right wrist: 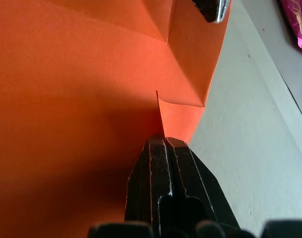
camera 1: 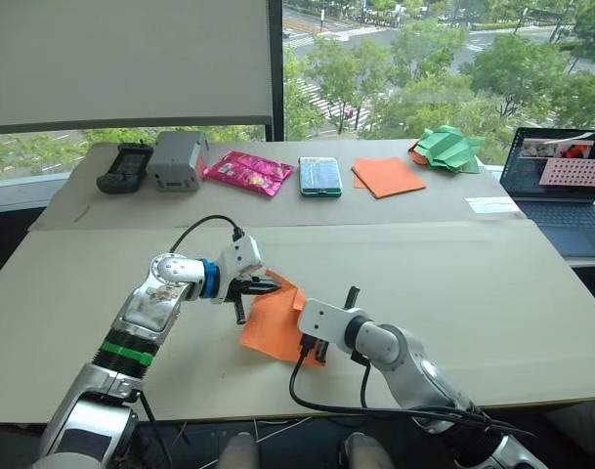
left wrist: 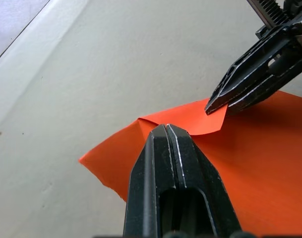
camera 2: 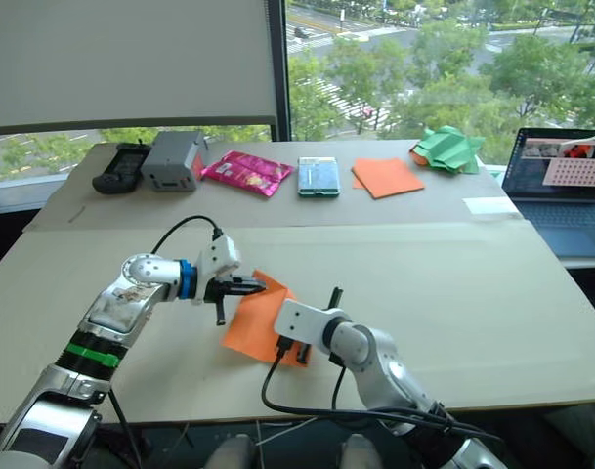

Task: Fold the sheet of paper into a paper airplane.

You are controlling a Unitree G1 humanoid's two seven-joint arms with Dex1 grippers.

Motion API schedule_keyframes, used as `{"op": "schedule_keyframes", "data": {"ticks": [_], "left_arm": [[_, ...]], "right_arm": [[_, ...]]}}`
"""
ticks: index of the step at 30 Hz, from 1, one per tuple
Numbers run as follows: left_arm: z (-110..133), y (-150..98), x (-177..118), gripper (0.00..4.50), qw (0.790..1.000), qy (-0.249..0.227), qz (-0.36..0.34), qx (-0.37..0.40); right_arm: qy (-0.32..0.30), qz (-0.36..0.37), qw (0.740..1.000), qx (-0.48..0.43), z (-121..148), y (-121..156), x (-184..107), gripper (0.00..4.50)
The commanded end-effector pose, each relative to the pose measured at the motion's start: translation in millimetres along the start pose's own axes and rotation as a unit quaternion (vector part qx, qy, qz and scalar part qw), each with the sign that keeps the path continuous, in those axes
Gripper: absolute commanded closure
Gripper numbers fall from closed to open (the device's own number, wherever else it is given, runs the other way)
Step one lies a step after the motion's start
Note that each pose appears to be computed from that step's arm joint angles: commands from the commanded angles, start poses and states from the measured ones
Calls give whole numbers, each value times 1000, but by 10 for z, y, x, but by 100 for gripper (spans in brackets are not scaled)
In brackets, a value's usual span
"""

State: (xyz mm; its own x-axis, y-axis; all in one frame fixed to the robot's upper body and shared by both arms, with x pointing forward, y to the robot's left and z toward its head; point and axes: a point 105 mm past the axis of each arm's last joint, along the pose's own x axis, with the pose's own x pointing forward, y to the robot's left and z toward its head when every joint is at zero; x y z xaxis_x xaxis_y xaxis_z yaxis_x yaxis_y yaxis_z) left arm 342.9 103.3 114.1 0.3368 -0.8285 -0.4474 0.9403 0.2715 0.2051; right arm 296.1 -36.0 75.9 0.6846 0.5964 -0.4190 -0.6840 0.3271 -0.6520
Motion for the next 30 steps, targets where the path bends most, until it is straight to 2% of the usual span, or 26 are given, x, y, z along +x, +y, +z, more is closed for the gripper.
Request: {"op": "schedule_keyframes", "data": {"ticks": [1,9,30], "left_arm": [[125,25,116,450,999,-7,-14,33],[80,33,359,450,998,9,-31,50],[-259,16,576,450,998,52,-9,40]], "right_arm": [[-11,-5,1000,-9,88,-44,8,446],[-12,0,1000,-13,97,-24,14,446],[-18,7,999,-36,112,-19,-11,446]]}}
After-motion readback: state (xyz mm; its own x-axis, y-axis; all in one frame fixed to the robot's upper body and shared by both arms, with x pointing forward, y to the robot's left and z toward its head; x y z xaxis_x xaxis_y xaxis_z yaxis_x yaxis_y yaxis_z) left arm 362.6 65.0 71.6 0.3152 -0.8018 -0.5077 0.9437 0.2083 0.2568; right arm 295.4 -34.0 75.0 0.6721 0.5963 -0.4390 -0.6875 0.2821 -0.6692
